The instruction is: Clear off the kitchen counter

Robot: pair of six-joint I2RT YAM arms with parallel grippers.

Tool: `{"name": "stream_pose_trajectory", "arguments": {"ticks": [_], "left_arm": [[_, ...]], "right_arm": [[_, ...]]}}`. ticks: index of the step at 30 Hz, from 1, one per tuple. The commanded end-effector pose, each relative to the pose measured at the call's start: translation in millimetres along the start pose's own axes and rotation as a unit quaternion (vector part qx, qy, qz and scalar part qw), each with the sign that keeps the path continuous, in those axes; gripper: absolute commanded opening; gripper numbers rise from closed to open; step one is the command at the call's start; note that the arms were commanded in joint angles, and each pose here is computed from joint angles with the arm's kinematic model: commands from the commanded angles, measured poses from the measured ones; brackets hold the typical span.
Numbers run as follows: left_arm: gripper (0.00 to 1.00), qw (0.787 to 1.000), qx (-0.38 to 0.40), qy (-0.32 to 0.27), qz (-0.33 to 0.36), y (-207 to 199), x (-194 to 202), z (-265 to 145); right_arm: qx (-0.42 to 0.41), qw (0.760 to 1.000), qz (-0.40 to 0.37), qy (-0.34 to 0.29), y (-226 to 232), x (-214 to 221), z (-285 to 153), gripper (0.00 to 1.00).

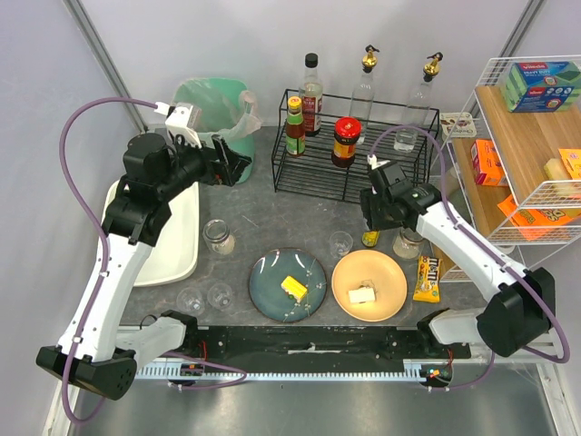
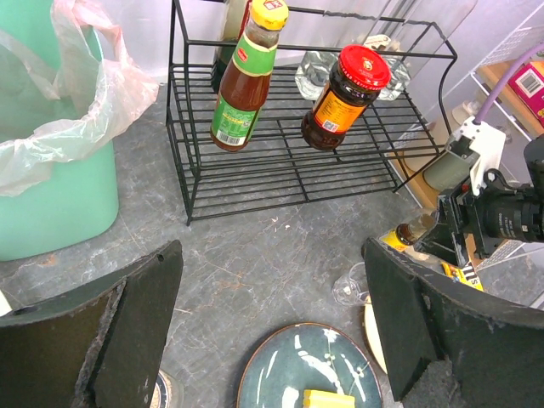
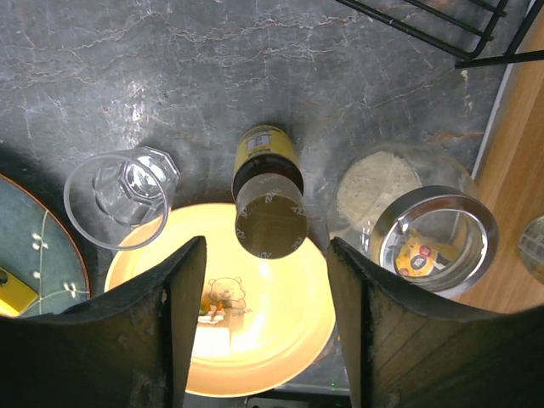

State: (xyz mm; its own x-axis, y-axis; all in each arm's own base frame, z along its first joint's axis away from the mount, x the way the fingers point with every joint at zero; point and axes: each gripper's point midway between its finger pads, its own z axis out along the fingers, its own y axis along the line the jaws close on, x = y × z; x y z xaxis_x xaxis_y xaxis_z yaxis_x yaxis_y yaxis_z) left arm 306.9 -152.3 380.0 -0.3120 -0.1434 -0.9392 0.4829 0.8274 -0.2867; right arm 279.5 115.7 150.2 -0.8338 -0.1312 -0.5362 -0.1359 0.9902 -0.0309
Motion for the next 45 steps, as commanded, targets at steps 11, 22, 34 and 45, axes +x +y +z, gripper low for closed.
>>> {"name": "stream_pose_trajectory", "arguments": {"ticks": [11, 22, 34, 45], "left_arm": [[0.92, 1.0, 0.012, -0.023, 0.008, -6.6, -9.8, -5.6], [0.92, 1.0, 0.01, -0.027, 0.011, -6.5, -11.7, -7.8], [0.92, 1.0, 0.011, -0.026, 0.01, -7.2, -11.5, -8.1], [0.92, 0.999, 0.005, -0.03, 0.014, -5.2, -14.7, -8.9]], "right_arm": [[0.005, 0.998, 0.034, -0.059, 2.5, -18.0, 20.8, 0.52], [0.007, 0.996, 0.042, -0.075, 2.3, -26.5, 20.5, 0.32], [0.0, 0.988, 0.036, -0.15, 1.6, -89.1, -33.4, 0.01], [0.006, 0.969, 0.032, -0.245, -9.9, -167.5, -114.4, 0.0]]}}
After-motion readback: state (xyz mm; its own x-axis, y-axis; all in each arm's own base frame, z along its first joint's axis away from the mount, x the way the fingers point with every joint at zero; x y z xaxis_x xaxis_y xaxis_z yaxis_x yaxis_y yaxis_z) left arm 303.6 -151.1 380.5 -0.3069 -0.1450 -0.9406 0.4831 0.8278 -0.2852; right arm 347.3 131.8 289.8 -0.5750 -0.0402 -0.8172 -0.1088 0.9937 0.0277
